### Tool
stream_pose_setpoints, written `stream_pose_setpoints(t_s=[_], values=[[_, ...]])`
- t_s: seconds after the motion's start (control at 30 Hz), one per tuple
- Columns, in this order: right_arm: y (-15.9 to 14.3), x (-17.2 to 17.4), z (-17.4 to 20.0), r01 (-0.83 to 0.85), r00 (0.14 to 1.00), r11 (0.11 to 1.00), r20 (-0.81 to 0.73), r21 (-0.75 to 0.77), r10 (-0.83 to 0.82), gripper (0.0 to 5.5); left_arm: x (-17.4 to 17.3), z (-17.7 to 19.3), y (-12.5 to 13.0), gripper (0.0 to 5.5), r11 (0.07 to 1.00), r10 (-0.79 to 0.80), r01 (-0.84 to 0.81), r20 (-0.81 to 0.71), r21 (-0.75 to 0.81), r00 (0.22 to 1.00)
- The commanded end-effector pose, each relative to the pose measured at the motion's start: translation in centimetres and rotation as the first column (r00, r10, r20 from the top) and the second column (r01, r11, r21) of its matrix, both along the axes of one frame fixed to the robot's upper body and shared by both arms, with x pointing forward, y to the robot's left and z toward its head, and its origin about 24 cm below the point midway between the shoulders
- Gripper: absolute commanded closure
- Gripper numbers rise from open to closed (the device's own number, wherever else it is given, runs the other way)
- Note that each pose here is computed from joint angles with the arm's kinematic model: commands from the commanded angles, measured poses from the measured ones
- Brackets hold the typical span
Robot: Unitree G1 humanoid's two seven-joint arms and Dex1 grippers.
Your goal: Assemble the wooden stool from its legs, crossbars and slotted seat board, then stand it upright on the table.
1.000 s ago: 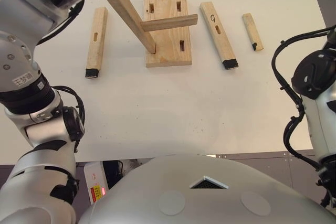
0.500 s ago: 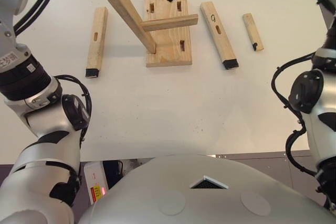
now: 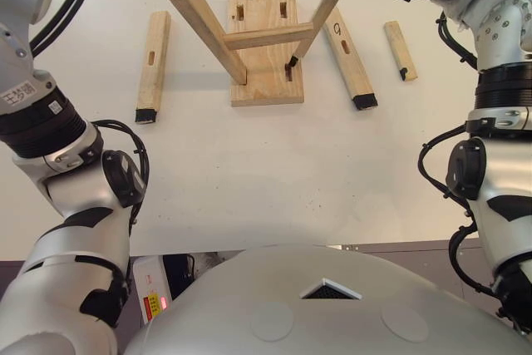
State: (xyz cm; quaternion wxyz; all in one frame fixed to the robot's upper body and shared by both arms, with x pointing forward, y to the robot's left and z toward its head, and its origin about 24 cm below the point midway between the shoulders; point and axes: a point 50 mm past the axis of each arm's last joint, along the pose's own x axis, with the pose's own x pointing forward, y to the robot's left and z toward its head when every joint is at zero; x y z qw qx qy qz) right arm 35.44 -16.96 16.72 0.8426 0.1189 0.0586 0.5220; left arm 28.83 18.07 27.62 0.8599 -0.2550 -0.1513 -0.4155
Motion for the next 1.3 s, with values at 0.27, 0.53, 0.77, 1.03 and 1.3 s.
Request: stream_pose_setpoints(t_s=[0.27, 0.53, 0.77, 1.03, 1.3], values=[[0.8, -1.0, -2.5, -0.073, 0.997, 0.992, -0.028, -0.106, 0.07, 3.43, 0.2, -1.0, -0.4, 2.29, 1.0, 0.004, -0.003, -0.032, 0.03, 0.999], [0.4, -1.4, -0.3, -0.205, 0.973, 0.926, 0.041, -0.317, 0.229, 3.46, 0.0, -1.3, -0.2, 2.29, 0.999, 0.013, -0.012, -0.042, 0.044, 0.999], [1.5, -0.5, 1.1, -0.277, 0.946, 0.876, 0.049, -0.394, 0.321, 3.46, -0.1, -2.0, -0.6, 2.29, 0.999, 0.019, -0.015, -0.065, 0.05, 0.998], [3.0, 0.8, 3.6, -0.336, 0.901, 0.8, 0.078, -0.497, 0.426, 3.46, -0.2, -3.0, -1.2, 2.29, 0.998, 0.034, -0.03, -0.096, 0.047, 0.995], [4.0, -0.2, 3.3, -0.361, 0.849, 0.732, 0.122, -0.579, 0.514, 3.46, 0.0, -3.5, -1.5, 2.29, 0.984, 0.077, -0.051, -0.144, 0.172, 0.987]])
